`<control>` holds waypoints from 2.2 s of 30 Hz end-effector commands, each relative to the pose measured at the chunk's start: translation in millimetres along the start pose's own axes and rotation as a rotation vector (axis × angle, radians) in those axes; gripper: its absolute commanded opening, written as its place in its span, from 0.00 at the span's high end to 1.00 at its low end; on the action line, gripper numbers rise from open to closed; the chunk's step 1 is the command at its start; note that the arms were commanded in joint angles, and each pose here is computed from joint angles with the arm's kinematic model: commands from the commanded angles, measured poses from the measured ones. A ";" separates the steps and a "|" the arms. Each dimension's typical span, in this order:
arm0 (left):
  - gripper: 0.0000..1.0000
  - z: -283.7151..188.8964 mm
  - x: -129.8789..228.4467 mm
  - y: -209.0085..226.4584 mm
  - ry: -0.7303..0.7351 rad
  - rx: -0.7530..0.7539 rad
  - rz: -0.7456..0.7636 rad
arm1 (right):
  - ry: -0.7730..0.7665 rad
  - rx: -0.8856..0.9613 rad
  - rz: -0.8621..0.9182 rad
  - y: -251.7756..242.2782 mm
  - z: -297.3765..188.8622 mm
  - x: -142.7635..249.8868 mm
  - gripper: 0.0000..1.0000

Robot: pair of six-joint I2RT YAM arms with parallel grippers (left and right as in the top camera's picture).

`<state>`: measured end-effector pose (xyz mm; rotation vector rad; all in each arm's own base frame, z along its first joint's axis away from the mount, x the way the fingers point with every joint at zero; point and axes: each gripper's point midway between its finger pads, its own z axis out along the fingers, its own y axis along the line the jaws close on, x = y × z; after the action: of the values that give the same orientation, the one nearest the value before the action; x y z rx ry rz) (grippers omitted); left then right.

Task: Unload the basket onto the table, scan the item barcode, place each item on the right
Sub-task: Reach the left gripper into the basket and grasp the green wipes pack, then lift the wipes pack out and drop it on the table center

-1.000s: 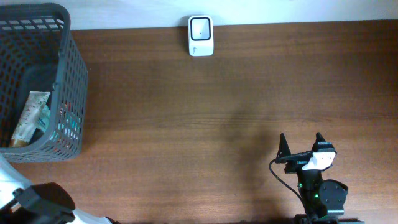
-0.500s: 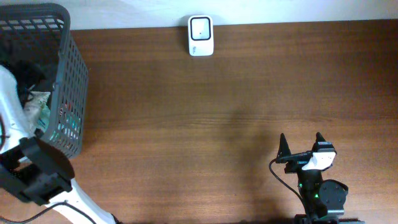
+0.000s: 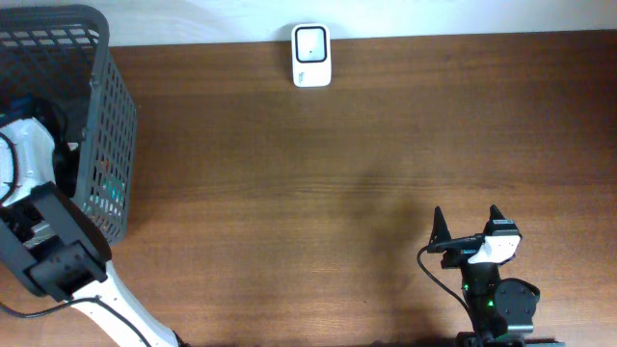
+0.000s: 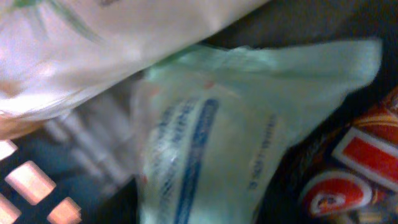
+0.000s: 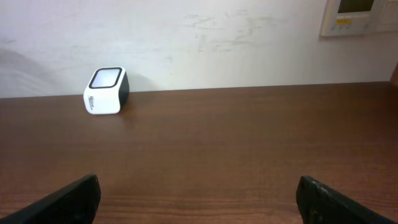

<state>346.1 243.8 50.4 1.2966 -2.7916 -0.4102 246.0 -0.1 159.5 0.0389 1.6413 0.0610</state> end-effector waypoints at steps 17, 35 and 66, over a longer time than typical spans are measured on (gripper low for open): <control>1.00 -491.7 -4.3 -22.4 -0.857 1.220 0.016 | 0.003 -0.018 0.001 3.4 0.2 2.5 0.01; 0.89 -219.1 313.4 -357.4 -0.279 0.490 0.934 | 0.003 -0.018 0.001 3.3 0.2 2.6 0.01; 0.16 -208.2 -88.2 57.8 -0.493 0.238 0.072 | 0.003 -0.018 0.001 3.3 0.2 2.5 0.01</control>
<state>385.9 301.3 321.2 1.6085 -3.3728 -0.4855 246.1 -0.1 159.6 0.0389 1.6410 0.0610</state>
